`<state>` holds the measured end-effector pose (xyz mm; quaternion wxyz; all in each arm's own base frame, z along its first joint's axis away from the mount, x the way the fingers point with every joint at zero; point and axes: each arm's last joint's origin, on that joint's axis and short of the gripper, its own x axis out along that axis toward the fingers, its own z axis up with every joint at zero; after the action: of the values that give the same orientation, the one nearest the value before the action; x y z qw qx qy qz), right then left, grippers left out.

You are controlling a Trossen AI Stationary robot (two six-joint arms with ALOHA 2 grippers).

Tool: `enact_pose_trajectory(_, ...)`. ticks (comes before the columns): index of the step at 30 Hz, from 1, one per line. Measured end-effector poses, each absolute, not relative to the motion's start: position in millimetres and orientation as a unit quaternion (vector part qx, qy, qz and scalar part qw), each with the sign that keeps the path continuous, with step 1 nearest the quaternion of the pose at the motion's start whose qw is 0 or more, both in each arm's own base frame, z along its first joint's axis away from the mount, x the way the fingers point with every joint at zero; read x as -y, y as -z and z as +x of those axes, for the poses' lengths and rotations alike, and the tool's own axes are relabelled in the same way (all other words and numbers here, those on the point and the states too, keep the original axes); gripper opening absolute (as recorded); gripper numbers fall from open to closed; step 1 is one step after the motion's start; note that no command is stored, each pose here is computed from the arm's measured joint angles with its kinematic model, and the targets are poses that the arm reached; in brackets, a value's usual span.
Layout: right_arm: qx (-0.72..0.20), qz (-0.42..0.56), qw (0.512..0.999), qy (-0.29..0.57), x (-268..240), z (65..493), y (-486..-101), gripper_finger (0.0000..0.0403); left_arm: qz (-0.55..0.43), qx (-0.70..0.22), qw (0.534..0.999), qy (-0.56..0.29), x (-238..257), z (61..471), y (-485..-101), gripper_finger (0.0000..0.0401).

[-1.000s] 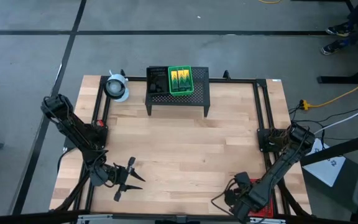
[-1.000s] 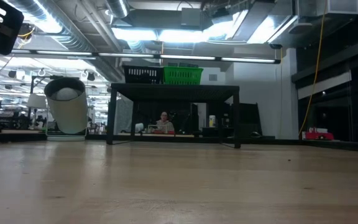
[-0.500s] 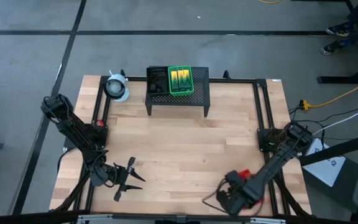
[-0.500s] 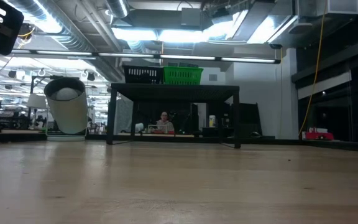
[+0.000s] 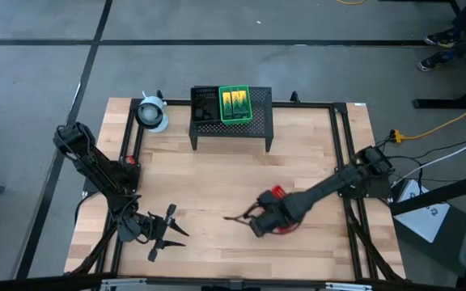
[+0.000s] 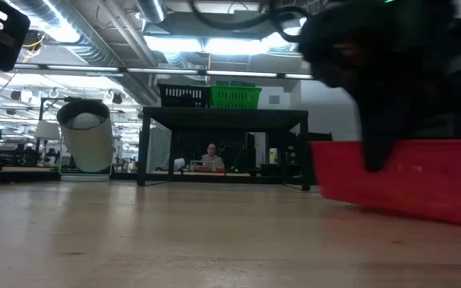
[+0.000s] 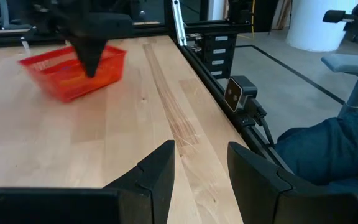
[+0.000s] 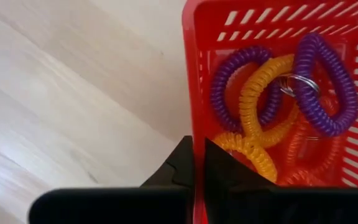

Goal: Pick & Place Office Desk Supplies
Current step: Put the red bin with spring keychains on the shelf

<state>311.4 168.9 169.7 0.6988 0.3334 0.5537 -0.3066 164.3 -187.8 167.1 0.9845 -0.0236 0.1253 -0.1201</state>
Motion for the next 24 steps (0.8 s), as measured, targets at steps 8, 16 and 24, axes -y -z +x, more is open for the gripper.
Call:
enact_pose_trajectory(8, -0.532, 0.314, 0.730, 0.291, -173, 311, -174, 0.0040, -0.023, -0.134, 0.983, 0.120, 187, 164, -165, 0.0143)
enact_pose_trajectory(16, -0.516, 0.303, 0.751, 0.279, -186, 308, -200, 0.0131, -0.025, -0.135, 0.984, 0.118, 187, 164, -165, 0.0143)
enact_pose_trajectory(24, -0.558, 0.203, 0.716, 0.367, -177, 287, -231, 0.0191, -0.027, -0.142, 0.982, 0.120, 187, 164, -164, 0.0143)
